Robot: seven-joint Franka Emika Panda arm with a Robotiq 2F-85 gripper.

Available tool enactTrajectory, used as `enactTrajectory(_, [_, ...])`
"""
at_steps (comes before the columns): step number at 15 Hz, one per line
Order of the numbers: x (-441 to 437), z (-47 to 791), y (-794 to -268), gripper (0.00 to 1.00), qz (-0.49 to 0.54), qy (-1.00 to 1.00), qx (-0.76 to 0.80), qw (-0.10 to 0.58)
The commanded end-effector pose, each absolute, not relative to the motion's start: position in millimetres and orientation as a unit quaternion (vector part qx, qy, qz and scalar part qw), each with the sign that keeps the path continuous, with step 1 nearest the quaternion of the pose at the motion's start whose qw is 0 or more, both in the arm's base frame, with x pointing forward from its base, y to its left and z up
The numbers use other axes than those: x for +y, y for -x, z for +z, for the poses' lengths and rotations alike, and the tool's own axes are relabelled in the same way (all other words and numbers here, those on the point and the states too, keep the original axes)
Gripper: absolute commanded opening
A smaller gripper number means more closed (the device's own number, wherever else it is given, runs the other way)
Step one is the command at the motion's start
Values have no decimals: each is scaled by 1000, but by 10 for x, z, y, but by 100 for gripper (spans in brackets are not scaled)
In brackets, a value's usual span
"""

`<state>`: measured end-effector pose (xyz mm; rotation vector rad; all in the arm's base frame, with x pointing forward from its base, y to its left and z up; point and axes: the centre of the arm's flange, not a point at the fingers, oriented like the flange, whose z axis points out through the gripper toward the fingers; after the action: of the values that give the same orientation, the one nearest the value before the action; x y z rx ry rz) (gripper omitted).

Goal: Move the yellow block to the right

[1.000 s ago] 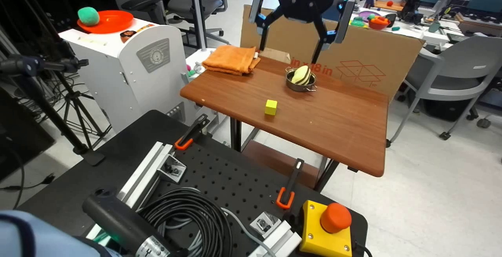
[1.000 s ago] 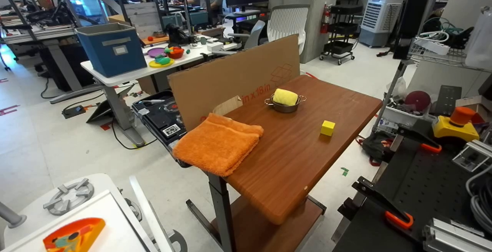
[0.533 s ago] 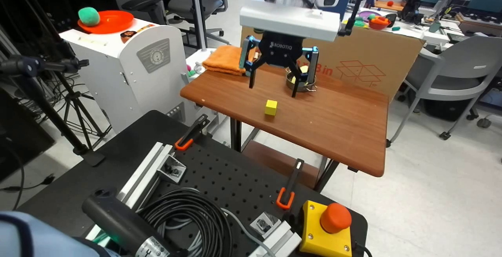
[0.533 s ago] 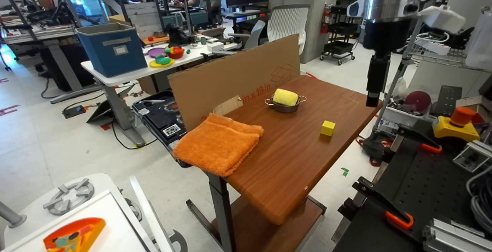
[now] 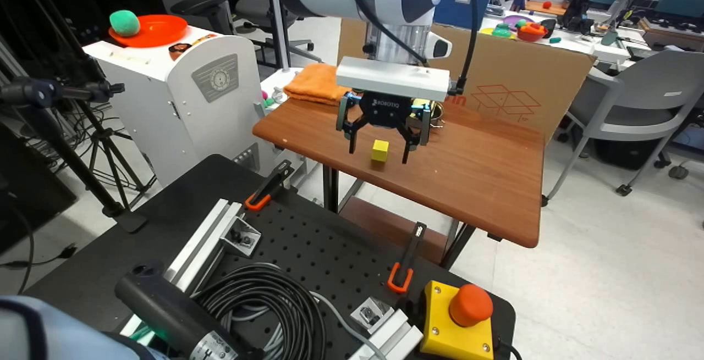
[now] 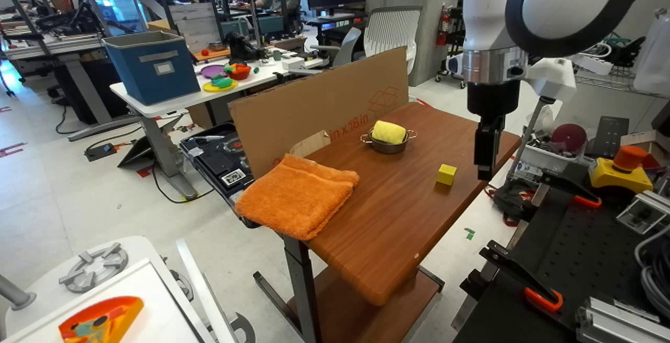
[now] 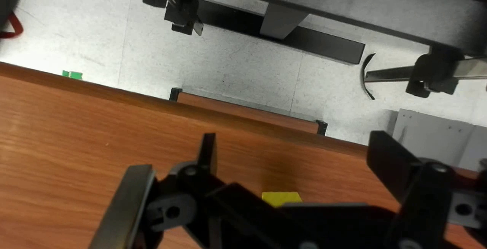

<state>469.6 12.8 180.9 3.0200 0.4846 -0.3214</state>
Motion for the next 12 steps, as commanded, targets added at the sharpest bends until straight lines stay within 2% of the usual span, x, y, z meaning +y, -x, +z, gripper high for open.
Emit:
enactTrajectory(1, [210, 1578, -4945, 100, -101, -981, 160, 44])
enactTrajectory(9, [434, 1449, -5305, 100, -75, -983, 162, 41])
enactTrajectory(10, [446, 1434, -5330, 75, -75, -983, 162, 41])
enactTrajectory(11, [455, 1421, -5349, 74, -74, -983, 162, 42])
enactTrajectory(12, [455, 1407, -5367, 66, -75, -983, 160, 43])
